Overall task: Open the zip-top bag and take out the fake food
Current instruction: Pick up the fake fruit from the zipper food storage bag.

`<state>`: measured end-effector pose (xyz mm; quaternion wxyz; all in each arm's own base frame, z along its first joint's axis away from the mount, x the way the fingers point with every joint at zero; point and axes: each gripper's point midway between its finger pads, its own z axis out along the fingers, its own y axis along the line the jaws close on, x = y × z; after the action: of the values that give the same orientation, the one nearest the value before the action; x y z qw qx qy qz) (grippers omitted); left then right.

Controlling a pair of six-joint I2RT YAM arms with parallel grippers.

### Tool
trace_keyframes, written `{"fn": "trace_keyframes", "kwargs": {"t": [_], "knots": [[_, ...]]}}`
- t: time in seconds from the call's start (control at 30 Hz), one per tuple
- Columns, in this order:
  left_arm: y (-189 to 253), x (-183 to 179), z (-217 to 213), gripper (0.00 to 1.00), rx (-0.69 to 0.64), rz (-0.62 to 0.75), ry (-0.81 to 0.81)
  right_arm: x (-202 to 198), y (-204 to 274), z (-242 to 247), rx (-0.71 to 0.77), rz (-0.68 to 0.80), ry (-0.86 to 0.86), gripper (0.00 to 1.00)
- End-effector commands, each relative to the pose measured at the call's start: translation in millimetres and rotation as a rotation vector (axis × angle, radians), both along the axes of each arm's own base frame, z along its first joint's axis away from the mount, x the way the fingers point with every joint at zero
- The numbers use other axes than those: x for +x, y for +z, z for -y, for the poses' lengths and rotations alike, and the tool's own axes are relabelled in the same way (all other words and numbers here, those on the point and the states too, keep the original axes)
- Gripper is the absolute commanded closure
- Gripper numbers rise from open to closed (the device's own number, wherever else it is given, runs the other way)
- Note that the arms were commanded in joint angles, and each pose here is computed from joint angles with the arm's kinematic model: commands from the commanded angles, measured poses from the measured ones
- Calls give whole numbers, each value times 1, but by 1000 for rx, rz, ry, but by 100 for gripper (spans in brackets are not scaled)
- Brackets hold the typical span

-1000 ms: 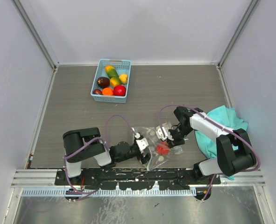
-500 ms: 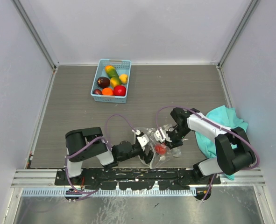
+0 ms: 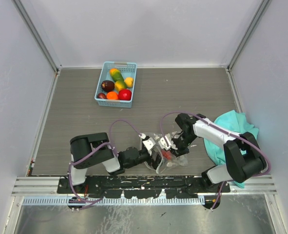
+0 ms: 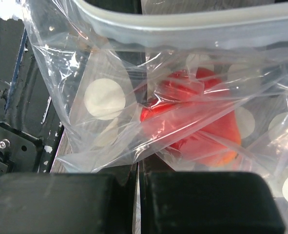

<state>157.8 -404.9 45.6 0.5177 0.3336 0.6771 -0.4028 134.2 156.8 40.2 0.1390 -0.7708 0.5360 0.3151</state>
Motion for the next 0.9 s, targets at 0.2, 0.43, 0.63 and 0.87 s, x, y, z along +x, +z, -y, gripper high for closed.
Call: {"fn": "trace_keyframes", "kwargs": {"t": [0.2,0.43,0.63,0.87], "knots": [[23,13,10,3,-112,-10,75,0,9,-19,43,-14,22,96],[22,13,6,7,-112,-20,87,1,9,-20,39,-10,23,96],[18,13,13,8,-112,-28,72,4,9,-19,31,7,13,96],[11,5,9,8,-99,-56,45,6,6,-16,9,12,8,96]]}}
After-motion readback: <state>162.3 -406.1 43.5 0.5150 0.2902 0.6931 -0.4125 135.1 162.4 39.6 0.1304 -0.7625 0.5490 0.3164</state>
